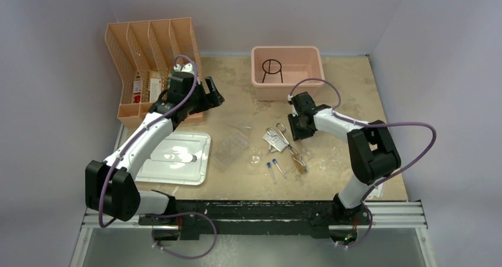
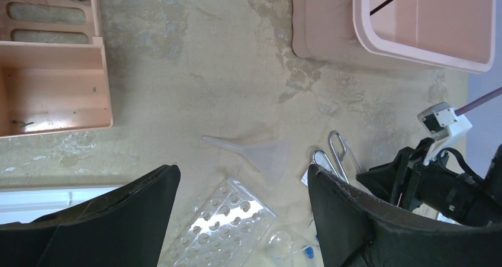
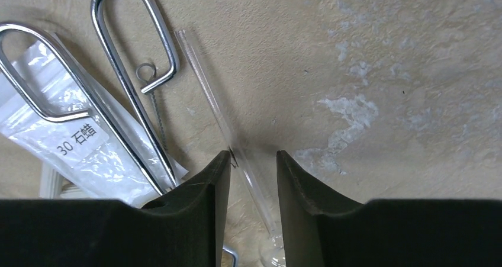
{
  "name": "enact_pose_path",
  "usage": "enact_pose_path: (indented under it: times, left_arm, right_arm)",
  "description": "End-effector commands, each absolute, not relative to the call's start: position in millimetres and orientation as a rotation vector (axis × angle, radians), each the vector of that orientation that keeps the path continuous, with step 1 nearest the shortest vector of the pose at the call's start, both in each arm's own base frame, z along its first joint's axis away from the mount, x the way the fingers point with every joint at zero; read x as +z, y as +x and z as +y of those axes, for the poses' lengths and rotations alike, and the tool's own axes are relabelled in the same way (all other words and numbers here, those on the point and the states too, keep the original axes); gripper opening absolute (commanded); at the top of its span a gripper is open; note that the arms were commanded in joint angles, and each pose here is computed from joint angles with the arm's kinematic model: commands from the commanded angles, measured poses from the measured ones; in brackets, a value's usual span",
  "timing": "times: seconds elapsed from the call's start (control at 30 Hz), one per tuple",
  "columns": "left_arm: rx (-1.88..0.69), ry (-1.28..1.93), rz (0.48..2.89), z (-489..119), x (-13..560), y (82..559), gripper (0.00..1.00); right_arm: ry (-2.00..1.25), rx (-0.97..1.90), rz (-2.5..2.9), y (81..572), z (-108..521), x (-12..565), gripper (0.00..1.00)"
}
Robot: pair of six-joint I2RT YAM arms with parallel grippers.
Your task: Organize the chemistry lab equipment
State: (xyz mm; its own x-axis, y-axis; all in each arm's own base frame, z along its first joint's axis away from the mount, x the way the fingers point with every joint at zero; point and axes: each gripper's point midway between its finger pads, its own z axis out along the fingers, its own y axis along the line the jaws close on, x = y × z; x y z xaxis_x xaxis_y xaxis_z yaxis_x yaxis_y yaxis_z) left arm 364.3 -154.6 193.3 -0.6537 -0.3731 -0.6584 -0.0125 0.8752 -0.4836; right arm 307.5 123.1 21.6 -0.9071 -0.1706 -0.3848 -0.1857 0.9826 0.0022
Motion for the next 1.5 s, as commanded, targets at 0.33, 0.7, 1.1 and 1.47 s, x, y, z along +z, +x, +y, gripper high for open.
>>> enact_pose_path:
  times: [0.33,0.7,1.1,1.47]
  left_arm:
    - [-0.673,-0.238,2.131,-169.4,230.2,369.7,0.79]
    - [-0.68,-0.316,2.126,-167.6,236.1,371.8,0.79]
    - [-0.957,-0.278,2.134,-217.4,250.8,376.4,0.88]
    - [-1.181,-0.256,2.185,-263.6,243.2,372.8,0.78]
  right_arm:
    - [-0.616,-0.001,2.749,307.0,116.7,21.6,0.23]
    - [-0.611,0.024,2.579,330.1,124.5,75.0,0.06]
    - [-0.78,0.419,2.285,333.4,208.4,176.6,0.06]
    - [-1.001,0.614,2.139,321.7,289.9,205.1,0.06]
